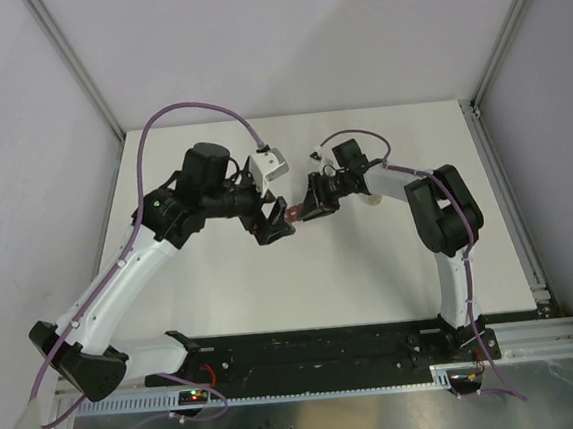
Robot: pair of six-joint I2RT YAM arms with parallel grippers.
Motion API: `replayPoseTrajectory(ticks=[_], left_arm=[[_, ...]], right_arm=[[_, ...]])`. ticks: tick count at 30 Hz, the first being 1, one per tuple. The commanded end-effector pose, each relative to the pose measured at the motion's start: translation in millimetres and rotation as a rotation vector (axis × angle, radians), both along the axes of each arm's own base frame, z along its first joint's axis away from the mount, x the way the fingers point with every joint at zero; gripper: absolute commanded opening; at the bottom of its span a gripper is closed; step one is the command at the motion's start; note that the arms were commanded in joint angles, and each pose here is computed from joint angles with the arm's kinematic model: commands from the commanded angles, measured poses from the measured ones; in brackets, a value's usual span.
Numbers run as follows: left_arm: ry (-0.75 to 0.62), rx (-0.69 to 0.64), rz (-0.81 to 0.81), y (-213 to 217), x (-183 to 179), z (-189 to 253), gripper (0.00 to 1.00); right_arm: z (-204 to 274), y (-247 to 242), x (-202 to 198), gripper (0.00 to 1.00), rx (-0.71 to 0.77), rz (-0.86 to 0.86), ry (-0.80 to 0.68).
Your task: Sort the pills into containers
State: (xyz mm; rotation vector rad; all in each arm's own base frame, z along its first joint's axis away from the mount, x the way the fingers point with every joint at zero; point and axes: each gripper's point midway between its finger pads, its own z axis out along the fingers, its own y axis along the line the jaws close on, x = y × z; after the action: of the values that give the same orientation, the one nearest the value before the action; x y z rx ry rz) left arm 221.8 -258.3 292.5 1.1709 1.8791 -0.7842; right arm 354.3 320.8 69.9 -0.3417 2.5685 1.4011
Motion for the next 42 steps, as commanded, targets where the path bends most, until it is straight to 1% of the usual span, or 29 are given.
replayPoseTrajectory(ticks=[1, 11, 17, 21, 23, 26, 30, 37, 42], left_arm=[[-0.067, -0.035, 0.013, 4.6, 0.8, 15.6, 0.93], [-0.072, -0.034, 0.005, 5.8, -1.5, 14.1, 0.94], [-0.072, -0.034, 0.001, 5.6, -1.7, 13.6, 0.94], [-0.074, -0.038, 0.0, 6.0, -2.9, 15.1, 0.94], [-0.076, -0.04, -0.003, 6.2, -3.8, 15.7, 0.94], [-0.077, -0.042, -0.004, 6.6, -4.8, 15.9, 0.95], [-0.076, -0.045, -0.006, 6.6, -5.9, 16.5, 0.95], [-0.071, -0.047, -0.013, 5.9, -7.3, 15.5, 0.96], [-0.066, -0.048, -0.02, 5.0, -7.9, 14.2, 0.95]], right_arm=[[-6.6, 0.9, 2.4, 0.02, -0.004, -0.009, -0.015], [-22.8, -4.3, 1.6, 0.03, -0.015, -0.017, 0.022], [-29.1, -8.1, 2.2, 0.06, -0.017, -0.023, 0.044], [-31.9, -9.9, 1.8, 0.13, -0.023, -0.024, 0.05], [-33.2, -10.9, 1.5, 0.17, -0.027, -0.025, 0.054], [-34.6, -12.6, 1.7, 0.26, -0.032, -0.026, 0.054], [-35.1, -14.7, 2.3, 0.34, -0.037, -0.028, 0.055], [-38.4, -19.5, 5.0, 0.41, -0.044, -0.037, 0.055], [-39.2, -23.2, 6.9, 0.44, -0.05, -0.045, 0.057]])
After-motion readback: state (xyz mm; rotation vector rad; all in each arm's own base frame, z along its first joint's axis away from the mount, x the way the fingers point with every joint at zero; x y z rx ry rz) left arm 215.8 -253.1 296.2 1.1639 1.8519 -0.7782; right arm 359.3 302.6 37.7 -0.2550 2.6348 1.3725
